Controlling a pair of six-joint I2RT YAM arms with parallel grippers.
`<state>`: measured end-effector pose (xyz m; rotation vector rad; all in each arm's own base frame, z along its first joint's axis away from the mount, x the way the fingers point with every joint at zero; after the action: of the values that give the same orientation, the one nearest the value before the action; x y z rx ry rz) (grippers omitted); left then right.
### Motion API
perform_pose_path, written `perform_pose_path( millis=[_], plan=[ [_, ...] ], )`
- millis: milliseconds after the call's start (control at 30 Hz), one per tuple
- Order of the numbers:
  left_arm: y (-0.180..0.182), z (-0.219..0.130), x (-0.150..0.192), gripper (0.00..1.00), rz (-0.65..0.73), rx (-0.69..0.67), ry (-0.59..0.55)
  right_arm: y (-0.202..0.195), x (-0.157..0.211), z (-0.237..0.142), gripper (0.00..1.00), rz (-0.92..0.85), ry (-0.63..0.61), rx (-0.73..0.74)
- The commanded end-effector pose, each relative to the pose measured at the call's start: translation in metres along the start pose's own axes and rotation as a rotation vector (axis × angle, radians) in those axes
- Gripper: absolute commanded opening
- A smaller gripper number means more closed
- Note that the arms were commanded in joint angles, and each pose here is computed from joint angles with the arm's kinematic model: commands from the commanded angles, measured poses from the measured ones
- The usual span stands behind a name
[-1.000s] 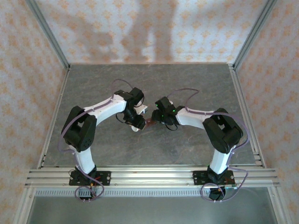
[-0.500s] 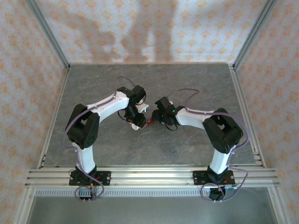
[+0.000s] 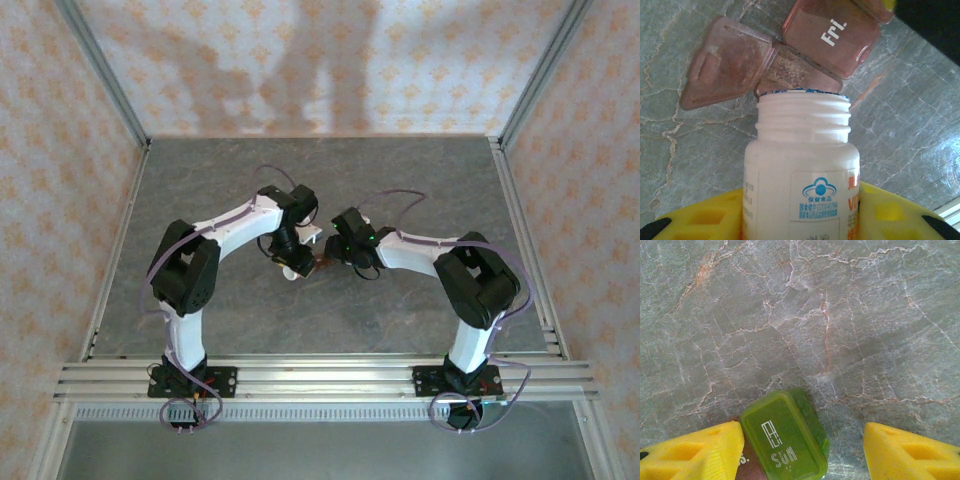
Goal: Sort the pills into containers
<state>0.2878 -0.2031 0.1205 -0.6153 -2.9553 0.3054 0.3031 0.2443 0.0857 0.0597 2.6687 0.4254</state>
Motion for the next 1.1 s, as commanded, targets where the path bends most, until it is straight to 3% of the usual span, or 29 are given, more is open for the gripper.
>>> perform_pose_path(
  millis=[0, 1067],
  plan=[
    [0.001, -0.002, 0.001, 0.0, 0.029, -0.047, 0.035, -0.007, 0.014, -0.001, 0.65, -0.008, 0.036, 0.043],
    [-0.002, -0.01, -0.008, 0.0, 0.073, -0.116, 0.085, -0.005, 0.015, 0.0, 0.65, -0.006, 0.038, 0.042]
  ],
)
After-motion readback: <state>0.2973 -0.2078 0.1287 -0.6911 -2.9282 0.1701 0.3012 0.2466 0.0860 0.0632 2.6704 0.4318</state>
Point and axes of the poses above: each hand's point on the last joint's axis, 136 mm out from that joint toward the fingers, its own z axis out along the fingers, its own y axis along the line the jaws close on, x = y × z, the point moved 6 cm from there along -z, back along the fingers, and after that the axes turned 5 degrees about -z, right-handed, at the moved point
